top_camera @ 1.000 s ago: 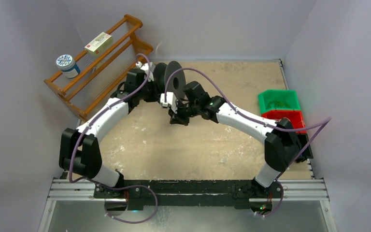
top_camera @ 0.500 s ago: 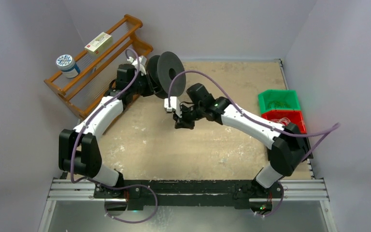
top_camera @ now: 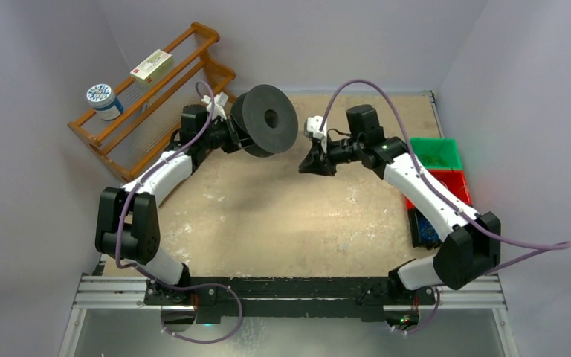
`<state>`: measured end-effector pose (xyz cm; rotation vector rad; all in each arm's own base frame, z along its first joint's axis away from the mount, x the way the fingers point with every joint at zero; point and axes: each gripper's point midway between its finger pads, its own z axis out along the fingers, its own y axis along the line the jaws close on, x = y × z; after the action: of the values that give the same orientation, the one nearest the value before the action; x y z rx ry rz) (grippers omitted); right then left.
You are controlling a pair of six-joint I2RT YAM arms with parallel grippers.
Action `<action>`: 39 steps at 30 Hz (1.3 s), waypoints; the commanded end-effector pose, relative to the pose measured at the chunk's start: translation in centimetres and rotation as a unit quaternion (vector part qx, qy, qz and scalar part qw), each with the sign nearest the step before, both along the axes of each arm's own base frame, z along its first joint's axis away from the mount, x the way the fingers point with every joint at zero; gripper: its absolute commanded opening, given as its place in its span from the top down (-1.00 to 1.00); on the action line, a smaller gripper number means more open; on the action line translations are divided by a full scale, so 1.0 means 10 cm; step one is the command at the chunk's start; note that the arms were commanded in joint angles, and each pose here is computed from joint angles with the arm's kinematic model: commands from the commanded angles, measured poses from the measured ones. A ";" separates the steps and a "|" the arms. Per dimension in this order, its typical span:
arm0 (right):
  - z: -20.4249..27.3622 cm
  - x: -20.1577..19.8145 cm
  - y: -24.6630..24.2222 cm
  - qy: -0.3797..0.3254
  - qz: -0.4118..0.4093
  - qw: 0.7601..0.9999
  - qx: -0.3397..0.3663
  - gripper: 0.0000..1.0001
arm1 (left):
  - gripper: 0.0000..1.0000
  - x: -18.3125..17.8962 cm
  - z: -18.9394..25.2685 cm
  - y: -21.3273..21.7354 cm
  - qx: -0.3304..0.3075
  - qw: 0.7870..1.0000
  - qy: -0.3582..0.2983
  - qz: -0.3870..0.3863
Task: Wrap the cables
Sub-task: Wrap the cable around the cable reel.
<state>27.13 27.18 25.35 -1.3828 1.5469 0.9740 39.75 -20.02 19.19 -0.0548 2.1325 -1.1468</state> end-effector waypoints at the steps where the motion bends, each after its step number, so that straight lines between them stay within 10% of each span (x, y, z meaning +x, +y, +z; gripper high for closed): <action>1: -0.33 0.04 0.04 -0.023 0.019 0.999 -0.017 0.68 | 1.00 0.07 0.58 -0.11 -0.061 0.995 -0.080 -0.023; 15: -0.80 0.21 -0.02 -0.320 0.051 0.940 -0.104 -0.12 | 1.00 0.03 0.93 -0.16 -0.086 0.991 -0.096 -0.036; 26: -0.82 0.26 0.35 -0.460 0.077 0.876 -0.121 -0.23 | 1.00 -0.02 1.02 -0.18 -0.099 0.989 -0.098 -0.045; 39: -1.02 0.50 0.52 -0.487 0.107 0.854 -0.146 -0.25 | 1.00 -0.12 1.11 -0.20 -0.111 0.987 -0.101 -0.059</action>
<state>30.40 30.76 12.03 -1.9152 0.8868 0.1190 39.11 -21.76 24.46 -0.0539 2.0242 -1.3628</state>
